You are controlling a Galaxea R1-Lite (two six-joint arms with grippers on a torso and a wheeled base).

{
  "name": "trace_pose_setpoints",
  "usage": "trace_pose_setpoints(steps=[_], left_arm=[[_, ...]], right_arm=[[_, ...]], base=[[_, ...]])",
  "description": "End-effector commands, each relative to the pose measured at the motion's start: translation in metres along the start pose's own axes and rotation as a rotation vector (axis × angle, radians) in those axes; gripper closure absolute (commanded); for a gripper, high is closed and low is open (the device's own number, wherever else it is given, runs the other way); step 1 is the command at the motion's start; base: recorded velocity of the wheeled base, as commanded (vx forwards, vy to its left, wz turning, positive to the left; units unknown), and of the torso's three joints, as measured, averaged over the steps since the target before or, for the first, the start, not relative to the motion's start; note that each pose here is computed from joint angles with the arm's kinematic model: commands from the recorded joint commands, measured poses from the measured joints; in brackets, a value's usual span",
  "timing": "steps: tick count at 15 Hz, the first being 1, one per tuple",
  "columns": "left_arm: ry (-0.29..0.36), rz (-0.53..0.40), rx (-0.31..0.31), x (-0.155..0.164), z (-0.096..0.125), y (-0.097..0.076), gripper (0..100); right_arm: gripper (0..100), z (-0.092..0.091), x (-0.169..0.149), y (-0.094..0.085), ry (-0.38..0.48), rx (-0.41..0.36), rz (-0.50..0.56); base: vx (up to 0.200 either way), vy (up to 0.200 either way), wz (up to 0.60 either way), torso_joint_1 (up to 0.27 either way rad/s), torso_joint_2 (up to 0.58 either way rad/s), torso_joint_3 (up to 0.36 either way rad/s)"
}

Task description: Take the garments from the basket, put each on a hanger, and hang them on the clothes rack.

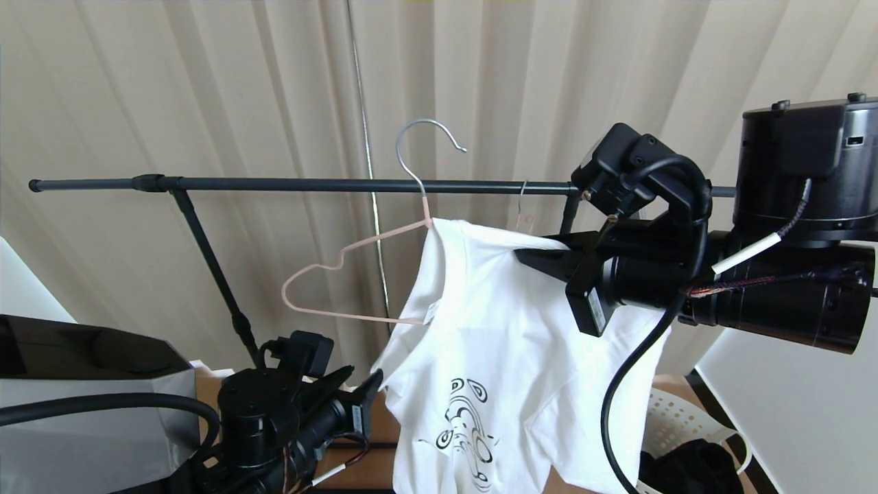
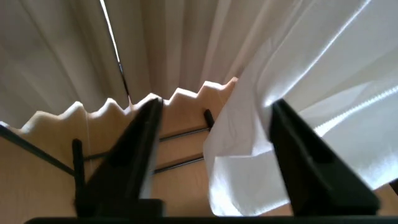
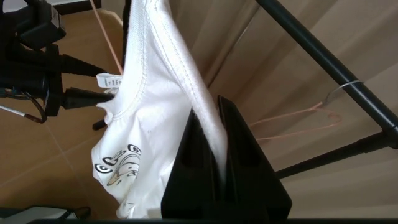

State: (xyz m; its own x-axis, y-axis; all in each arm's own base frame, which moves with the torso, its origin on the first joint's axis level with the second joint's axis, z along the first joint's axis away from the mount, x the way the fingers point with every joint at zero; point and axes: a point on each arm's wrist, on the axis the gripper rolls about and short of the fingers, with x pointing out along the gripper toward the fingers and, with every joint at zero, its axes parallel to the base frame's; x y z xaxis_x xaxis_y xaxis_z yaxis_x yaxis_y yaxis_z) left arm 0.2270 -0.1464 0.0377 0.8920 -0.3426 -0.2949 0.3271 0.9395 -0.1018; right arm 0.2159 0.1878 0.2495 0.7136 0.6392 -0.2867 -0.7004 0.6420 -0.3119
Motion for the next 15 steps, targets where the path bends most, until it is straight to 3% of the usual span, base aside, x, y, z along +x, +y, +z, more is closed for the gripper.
trace_pose_setpoints(steps=[1, 6, 11, 15], left_arm=[[-0.028, -0.004, -0.005, -0.006, 0.008, 0.0, 100], [-0.074, 0.022, -0.005, -0.024, 0.022, 0.01, 100], [-0.077, 0.072, -0.018, -0.024, 0.023, 0.023, 100], [-0.09, 0.119, -0.016, -0.023, 0.027, 0.035, 100]], right_arm=[[100, -0.006, 0.001, -0.004, 0.019, 0.008, -0.011], [100, -0.023, -0.003, -0.012, 0.057, 0.058, -0.003], [100, -0.053, -0.003, -0.016, 0.052, 0.081, -0.013], [100, -0.059, -0.004, -0.023, 0.039, 0.087, -0.034]], base=[[0.0, 0.0, 0.0, 0.0, 0.0, 0.0], [0.0, 0.0, 0.0, 0.0, 0.0, 0.0], [0.0, 0.0, 0.0, 0.0, 0.0, 0.0], [0.0, 0.0, 0.0, 0.0, 0.0, 0.0]])
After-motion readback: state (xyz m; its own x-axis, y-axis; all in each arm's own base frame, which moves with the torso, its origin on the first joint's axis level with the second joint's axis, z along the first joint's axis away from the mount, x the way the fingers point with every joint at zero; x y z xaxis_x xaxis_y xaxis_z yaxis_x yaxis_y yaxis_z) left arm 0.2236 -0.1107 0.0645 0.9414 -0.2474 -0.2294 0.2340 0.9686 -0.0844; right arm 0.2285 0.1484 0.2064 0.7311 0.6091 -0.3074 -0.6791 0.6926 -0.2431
